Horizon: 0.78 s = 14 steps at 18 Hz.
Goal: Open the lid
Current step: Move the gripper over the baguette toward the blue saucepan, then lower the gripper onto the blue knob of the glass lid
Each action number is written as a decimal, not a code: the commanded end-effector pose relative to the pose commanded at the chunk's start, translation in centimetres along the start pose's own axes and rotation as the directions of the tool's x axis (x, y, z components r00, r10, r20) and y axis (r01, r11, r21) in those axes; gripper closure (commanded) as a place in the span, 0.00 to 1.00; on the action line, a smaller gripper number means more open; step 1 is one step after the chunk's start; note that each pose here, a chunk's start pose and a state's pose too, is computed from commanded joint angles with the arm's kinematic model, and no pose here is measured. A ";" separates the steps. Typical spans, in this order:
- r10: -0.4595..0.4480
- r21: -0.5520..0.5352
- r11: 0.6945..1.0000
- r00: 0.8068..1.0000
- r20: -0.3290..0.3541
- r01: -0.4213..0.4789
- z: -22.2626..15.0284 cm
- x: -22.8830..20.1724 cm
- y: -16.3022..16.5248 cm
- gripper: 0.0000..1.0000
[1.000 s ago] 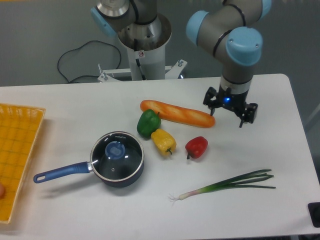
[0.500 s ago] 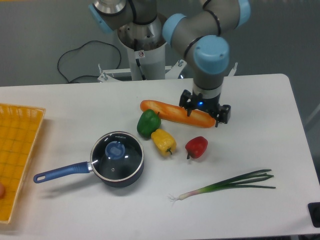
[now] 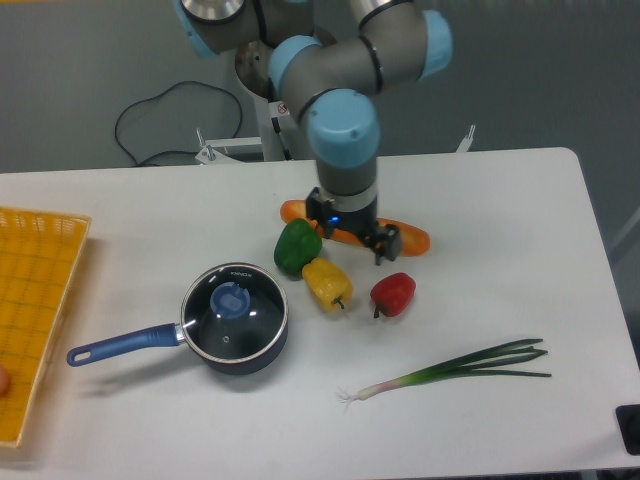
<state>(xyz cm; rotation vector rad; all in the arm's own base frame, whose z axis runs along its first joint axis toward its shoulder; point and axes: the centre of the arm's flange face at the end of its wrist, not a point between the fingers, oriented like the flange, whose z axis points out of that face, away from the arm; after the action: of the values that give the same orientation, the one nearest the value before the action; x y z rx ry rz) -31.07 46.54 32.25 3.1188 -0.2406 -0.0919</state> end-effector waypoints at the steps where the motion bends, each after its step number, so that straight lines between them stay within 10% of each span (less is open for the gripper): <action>1: -0.004 0.011 1.000 1.000 -0.009 0.005 0.0 0.5 -0.5 0.00; 14: -0.068 0.064 0.995 0.995 -0.068 0.072 0.4 5.4 -4.6 0.00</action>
<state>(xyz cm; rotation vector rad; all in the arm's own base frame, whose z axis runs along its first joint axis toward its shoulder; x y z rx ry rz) -25.03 50.20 31.43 3.1893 -0.1357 0.0183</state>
